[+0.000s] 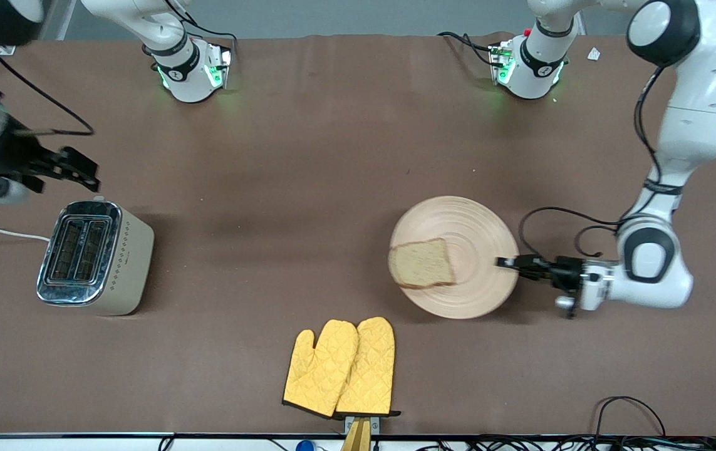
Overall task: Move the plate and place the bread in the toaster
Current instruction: 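Push the plate toward the toaster with the left gripper while the right gripper approaches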
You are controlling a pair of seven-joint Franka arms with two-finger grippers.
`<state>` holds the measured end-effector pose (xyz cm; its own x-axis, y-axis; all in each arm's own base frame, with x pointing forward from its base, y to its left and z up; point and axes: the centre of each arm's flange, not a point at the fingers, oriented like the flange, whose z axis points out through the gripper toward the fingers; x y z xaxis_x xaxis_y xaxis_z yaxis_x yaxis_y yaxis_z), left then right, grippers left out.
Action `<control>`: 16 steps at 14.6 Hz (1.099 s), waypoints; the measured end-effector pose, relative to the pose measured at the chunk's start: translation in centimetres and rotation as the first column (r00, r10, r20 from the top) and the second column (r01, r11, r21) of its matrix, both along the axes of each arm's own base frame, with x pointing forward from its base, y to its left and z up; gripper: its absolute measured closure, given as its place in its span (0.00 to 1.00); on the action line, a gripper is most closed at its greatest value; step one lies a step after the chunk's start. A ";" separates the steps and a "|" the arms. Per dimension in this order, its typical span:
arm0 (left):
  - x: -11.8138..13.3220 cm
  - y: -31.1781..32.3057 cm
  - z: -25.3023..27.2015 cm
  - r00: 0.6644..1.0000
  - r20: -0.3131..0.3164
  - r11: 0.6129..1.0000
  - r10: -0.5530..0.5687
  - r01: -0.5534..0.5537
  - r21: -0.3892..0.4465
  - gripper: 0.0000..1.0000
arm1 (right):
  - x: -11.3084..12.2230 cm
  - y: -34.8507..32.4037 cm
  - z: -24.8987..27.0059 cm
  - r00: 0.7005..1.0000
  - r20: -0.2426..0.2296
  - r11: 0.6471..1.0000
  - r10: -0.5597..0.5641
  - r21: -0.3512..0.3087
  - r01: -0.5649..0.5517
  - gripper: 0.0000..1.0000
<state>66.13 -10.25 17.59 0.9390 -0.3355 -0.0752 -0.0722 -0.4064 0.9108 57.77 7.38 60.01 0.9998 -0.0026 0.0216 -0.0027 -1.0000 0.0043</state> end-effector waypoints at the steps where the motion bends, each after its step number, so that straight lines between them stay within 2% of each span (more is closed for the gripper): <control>1: -0.6 -3.9 0.0 0.999 -0.023 1.000 -0.030 0.030 0.000 0.91 | 0.4 1.2 -1.3 1.000 -0.003 1.000 0.000 0.000 0.000 0.00; 2: -1.2 -7.6 -0.1 0.998 -0.043 0.999 -0.045 0.044 -0.018 0.91 | 1.0 2.1 -2.5 1.000 -0.006 1.000 0.002 0.003 -0.002 0.00; 4: -2.5 -14.0 -0.5 0.998 -0.056 0.998 -0.039 0.036 -0.046 0.91 | 2.3 3.1 -5.0 1.000 -0.021 0.998 -0.008 0.056 0.009 0.00; 6: -3.9 -18.5 -2.1 0.998 -0.059 0.999 -0.021 0.019 -0.032 0.91 | 3.3 3.6 -8.0 0.998 -0.058 0.995 -0.020 0.093 0.025 0.00; 10: -6.2 -22.9 -6.5 0.997 -0.076 1.000 0.028 -0.028 0.003 0.91 | 4.2 4.5 -14.4 0.992 -0.121 0.996 -0.020 0.085 0.031 0.00; 14: -7.8 -25.8 -8.1 0.998 -0.046 0.999 0.037 -0.037 0.010 0.91 | 4.7 5.7 -20.6 0.992 -0.124 0.994 -0.029 0.101 0.041 0.00; 15: -7.9 -26.1 -8.0 0.998 -0.046 0.999 0.038 -0.038 0.005 0.86 | 4.8 6.1 -21.7 0.993 -0.117 0.994 -0.027 0.101 0.039 0.00; 16: -7.7 -26.1 -7.9 0.998 -0.046 0.999 0.043 -0.043 0.001 0.75 | 4.8 6.5 -22.7 0.994 -0.106 0.994 -0.025 0.101 0.036 0.00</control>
<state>58.38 -36.31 9.69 0.9481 -0.2951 -0.1189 -0.0125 -0.4080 0.9129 62.56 13.86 37.33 0.9960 -0.0301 -0.0845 -0.0382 -0.9946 -0.0966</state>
